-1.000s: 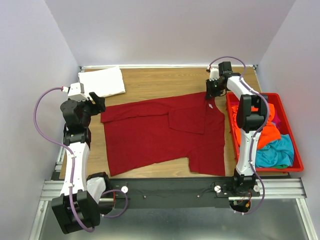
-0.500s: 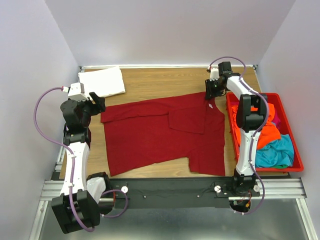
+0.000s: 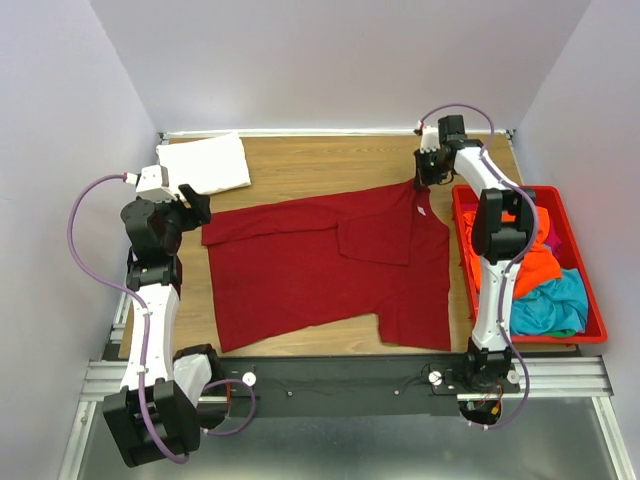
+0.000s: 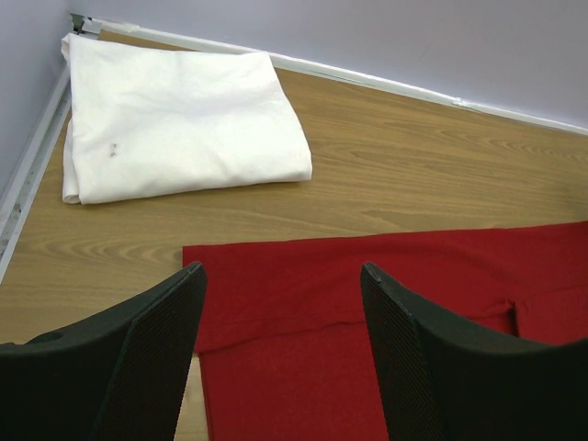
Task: Fold and stack the t-shirts
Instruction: Fold the tshirt
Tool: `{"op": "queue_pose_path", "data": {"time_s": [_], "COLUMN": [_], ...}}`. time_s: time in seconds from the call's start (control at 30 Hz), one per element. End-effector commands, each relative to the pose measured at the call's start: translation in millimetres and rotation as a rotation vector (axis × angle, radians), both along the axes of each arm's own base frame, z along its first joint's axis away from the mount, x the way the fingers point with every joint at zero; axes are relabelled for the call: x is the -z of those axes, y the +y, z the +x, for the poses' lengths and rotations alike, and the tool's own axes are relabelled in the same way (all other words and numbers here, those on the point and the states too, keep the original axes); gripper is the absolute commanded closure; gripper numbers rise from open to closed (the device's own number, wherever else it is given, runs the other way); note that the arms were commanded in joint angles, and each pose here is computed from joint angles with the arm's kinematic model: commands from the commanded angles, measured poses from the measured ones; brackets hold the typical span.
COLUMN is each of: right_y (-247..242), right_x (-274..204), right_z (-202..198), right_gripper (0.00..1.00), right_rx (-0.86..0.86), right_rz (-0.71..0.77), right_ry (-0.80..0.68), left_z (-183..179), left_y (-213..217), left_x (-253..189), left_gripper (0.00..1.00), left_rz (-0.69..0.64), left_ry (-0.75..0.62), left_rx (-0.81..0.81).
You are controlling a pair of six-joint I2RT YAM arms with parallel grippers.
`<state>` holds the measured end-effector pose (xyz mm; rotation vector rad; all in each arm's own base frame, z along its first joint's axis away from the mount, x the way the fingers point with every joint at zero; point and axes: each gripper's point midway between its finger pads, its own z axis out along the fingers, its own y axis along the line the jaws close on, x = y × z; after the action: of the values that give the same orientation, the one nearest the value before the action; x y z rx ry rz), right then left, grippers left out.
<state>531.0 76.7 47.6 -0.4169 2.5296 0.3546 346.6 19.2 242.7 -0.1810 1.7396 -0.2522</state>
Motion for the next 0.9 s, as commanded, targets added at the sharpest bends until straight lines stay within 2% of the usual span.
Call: {"op": "queue_pose_path", "data": {"time_s": [0.0, 0.07, 0.3, 0.5, 0.6, 0.67, 0.77, 0.87], "right_y": [-11, -12, -16, -32, -34, -34, -34, -30], "right_x": [-11, -23, -11, 4, 3, 2, 3, 4], "right_z": [28, 42, 73, 84, 88, 89, 92, 93], "right_gripper": [0.99, 0.99, 0.99, 0.99, 0.99, 0.99, 0.99, 0.99], "right_rx": [0.022, 0.032, 0.061, 0.103, 0.103, 0.101, 0.105, 0.102], "right_rz": [-0.047, -0.049, -0.076, -0.155, -0.164, -0.163, -0.161, -0.139], "right_ry": [-0.074, -0.117, -0.155, -0.165, -0.184, -0.190, -0.198, -0.200], "left_z": [1, 2, 2, 4, 6, 8, 11, 5], "left_y": [-2, -1, -1, 0, -4, -8, -17, -44], "left_x": [1, 1, 4, 7, 15, 35, 75, 108], "left_gripper": [0.25, 0.25, 0.25, 0.25, 0.26, 0.28, 0.39, 0.40], "left_rz": [0.015, 0.014, 0.017, 0.011, -0.036, -0.082, -0.176, -0.233], "left_ry": [0.000, 0.002, 0.012, 0.020, 0.037, 0.093, 0.246, 0.376], "left_rx": [0.014, 0.012, 0.012, 0.009, 0.015, 0.024, 0.038, 0.071]}}
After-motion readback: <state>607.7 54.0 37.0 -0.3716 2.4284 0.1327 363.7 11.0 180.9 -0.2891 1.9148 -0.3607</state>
